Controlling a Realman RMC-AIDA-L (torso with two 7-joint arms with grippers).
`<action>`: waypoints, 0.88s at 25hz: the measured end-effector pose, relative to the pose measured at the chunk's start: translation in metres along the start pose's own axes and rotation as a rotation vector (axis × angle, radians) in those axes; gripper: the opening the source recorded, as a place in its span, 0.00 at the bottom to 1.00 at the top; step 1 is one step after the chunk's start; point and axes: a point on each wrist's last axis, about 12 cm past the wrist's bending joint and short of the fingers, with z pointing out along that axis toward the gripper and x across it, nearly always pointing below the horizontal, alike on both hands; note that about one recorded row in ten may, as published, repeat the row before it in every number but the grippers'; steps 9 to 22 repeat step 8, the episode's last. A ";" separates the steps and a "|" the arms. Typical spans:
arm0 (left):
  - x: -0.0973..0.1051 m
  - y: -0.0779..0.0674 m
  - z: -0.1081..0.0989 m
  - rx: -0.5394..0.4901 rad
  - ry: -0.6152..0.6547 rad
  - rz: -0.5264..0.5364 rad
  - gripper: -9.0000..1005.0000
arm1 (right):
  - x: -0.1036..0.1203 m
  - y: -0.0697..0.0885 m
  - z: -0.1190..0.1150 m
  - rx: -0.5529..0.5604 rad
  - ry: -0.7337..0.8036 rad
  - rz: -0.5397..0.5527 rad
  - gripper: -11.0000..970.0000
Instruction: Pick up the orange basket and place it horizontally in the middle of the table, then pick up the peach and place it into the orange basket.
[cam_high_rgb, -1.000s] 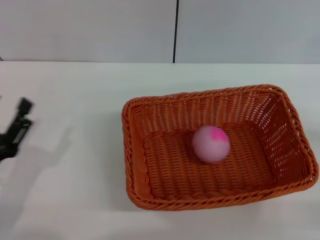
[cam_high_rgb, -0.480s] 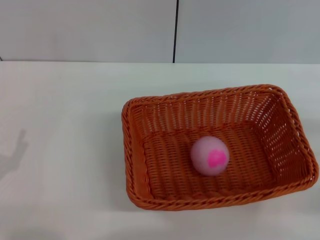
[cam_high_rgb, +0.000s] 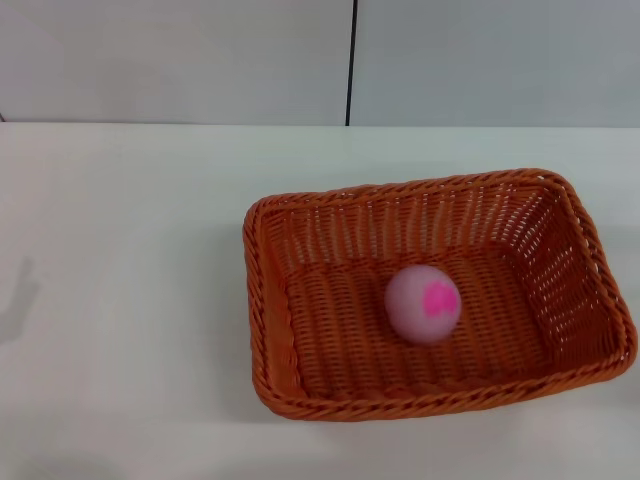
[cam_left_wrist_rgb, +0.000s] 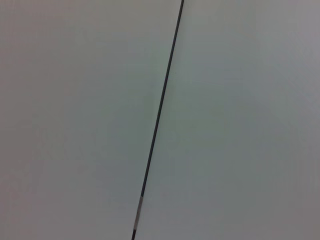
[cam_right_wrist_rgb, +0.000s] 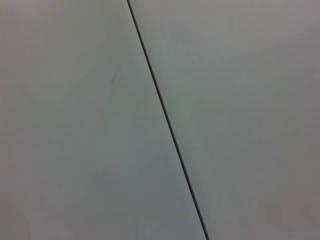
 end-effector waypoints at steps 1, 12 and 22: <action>0.000 0.000 0.000 0.000 0.000 0.000 0.82 | 0.000 0.000 0.001 -0.002 0.000 0.001 0.59; -0.001 0.003 0.001 -0.026 -0.009 0.002 0.82 | 0.003 0.001 0.006 0.000 0.017 0.002 0.59; -0.001 0.003 0.001 -0.026 -0.009 0.002 0.82 | 0.003 0.001 0.006 0.000 0.017 0.002 0.59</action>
